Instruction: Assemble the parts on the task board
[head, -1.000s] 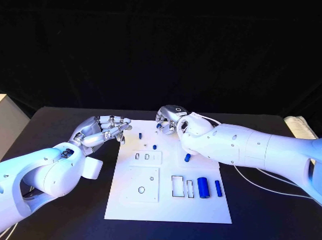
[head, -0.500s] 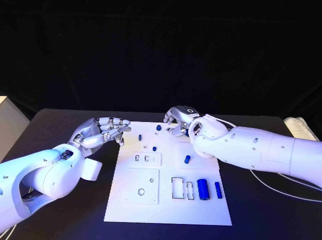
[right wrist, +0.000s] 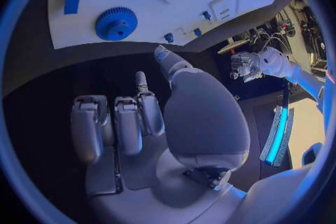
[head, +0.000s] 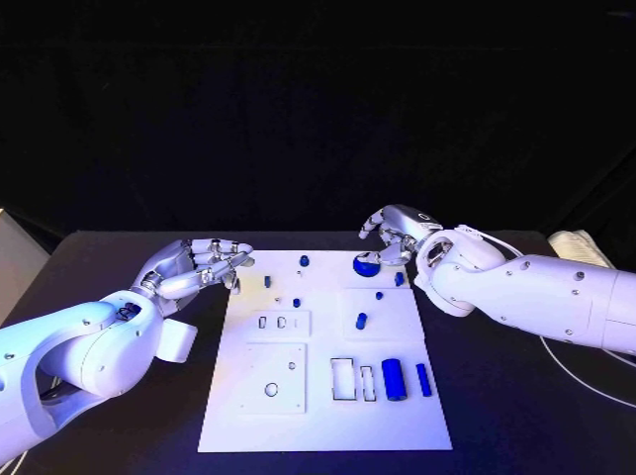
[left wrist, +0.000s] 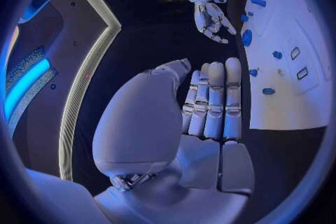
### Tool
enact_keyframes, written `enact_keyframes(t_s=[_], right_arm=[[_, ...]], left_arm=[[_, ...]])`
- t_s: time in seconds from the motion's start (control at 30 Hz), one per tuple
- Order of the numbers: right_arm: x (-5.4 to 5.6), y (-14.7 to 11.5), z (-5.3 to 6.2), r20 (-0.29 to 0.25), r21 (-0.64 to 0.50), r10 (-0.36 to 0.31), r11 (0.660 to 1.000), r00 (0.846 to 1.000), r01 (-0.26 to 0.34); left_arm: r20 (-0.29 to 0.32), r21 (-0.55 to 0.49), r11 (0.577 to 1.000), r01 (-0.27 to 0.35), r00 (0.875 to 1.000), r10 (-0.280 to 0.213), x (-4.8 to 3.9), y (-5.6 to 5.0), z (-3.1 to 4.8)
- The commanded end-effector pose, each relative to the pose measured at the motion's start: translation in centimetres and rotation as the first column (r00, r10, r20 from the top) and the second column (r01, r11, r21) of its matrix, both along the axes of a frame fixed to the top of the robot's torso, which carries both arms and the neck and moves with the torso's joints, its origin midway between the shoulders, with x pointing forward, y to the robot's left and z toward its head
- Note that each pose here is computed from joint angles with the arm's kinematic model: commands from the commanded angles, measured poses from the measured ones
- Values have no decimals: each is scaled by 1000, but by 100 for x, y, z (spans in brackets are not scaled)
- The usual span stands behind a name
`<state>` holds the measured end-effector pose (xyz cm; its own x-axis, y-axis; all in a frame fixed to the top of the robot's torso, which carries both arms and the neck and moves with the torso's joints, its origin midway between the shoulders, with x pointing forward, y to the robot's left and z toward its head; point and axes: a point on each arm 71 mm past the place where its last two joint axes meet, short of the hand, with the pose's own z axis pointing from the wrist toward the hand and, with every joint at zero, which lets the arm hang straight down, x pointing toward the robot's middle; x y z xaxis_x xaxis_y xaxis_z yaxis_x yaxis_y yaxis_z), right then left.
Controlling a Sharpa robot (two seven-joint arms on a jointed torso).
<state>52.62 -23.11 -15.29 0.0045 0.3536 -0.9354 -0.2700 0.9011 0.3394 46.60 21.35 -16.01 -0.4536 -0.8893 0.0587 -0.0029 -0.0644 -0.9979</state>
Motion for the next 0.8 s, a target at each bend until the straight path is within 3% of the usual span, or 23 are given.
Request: enact_keyframes(t_s=[0.03, 0.2, 0.47, 0.8], right_arm=[[33, -50, -76, -99, 0, -17, 1000, 995, 17], [75, -121, -179, -146, -17, -53, 999, 988, 51], [128, -149, -302, -171, -25, -92, 996, 981, 89], [143, -154, -358, -185, -32, -107, 994, 977, 102]], left_arm=[[3, -8, 999, 33, 999, -33, -4, -32, 9], [5, -3, 999, 37, 999, -37, 2, -32, 5], [3, 2, 999, 33, 999, -33, 5, -9, 1], [-1, 6, 1000, 30, 1000, -30, 8, -1, -4]])
